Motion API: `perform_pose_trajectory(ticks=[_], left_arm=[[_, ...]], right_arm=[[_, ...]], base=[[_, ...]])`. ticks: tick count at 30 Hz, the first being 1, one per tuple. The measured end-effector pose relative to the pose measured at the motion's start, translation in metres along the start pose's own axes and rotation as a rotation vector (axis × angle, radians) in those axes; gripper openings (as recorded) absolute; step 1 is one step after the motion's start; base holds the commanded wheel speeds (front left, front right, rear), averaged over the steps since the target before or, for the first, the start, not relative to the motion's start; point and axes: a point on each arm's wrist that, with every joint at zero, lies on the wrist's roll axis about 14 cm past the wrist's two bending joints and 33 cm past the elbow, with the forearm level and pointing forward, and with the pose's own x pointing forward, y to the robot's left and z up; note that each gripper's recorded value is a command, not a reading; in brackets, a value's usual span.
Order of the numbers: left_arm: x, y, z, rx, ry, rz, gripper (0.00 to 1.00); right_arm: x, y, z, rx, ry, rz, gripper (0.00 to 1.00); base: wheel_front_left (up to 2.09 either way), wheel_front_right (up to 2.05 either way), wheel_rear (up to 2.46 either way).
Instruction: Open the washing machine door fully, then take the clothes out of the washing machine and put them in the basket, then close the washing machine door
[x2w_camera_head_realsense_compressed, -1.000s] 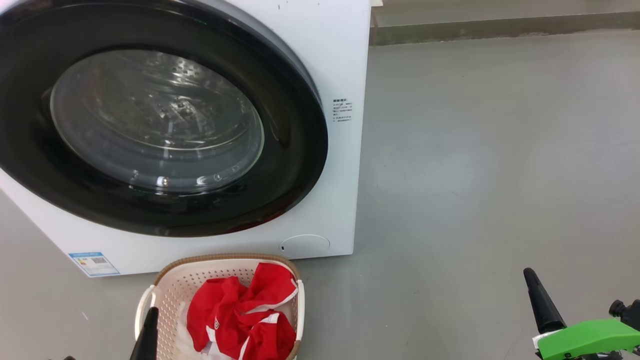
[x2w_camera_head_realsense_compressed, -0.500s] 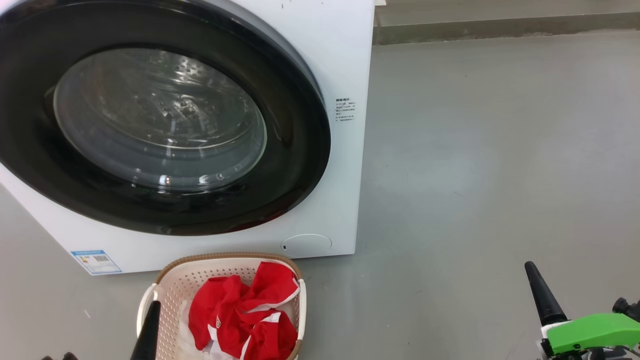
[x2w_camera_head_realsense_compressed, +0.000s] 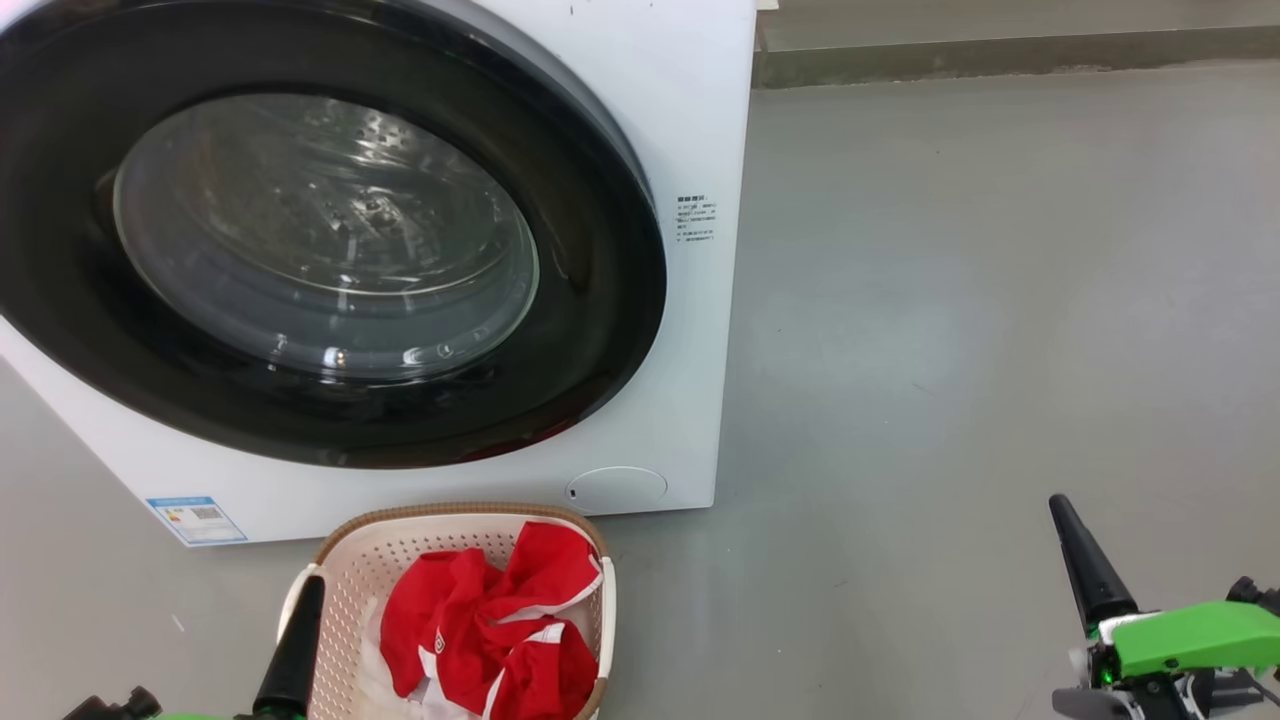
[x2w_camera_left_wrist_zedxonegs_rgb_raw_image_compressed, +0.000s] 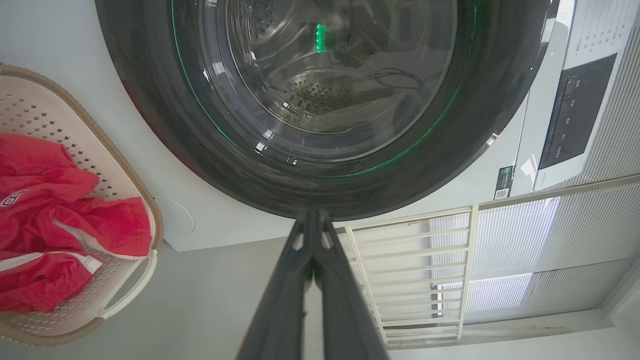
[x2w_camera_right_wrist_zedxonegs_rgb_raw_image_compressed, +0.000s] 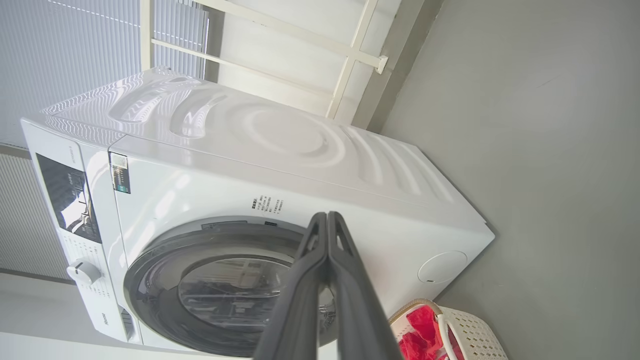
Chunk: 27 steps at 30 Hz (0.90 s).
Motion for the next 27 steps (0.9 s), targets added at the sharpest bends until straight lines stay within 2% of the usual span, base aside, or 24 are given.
perform_pose_trajectory(ticks=[18, 27], left_arm=[[0.007, -0.013, 0.0, -0.197, 0.015, -0.045, 0.0], [0.007, -0.014, 0.0, -0.205, 0.016, -0.047, 0.0]], right_arm=[[0.01, 0.016, -0.001, 0.164, 0.018, 0.05, 0.0], [0.01, 0.018, 0.0, 0.187, 0.017, 0.057, 0.0]], base=[[0.0, 0.0, 0.0], [0.0, 0.0, 0.0]])
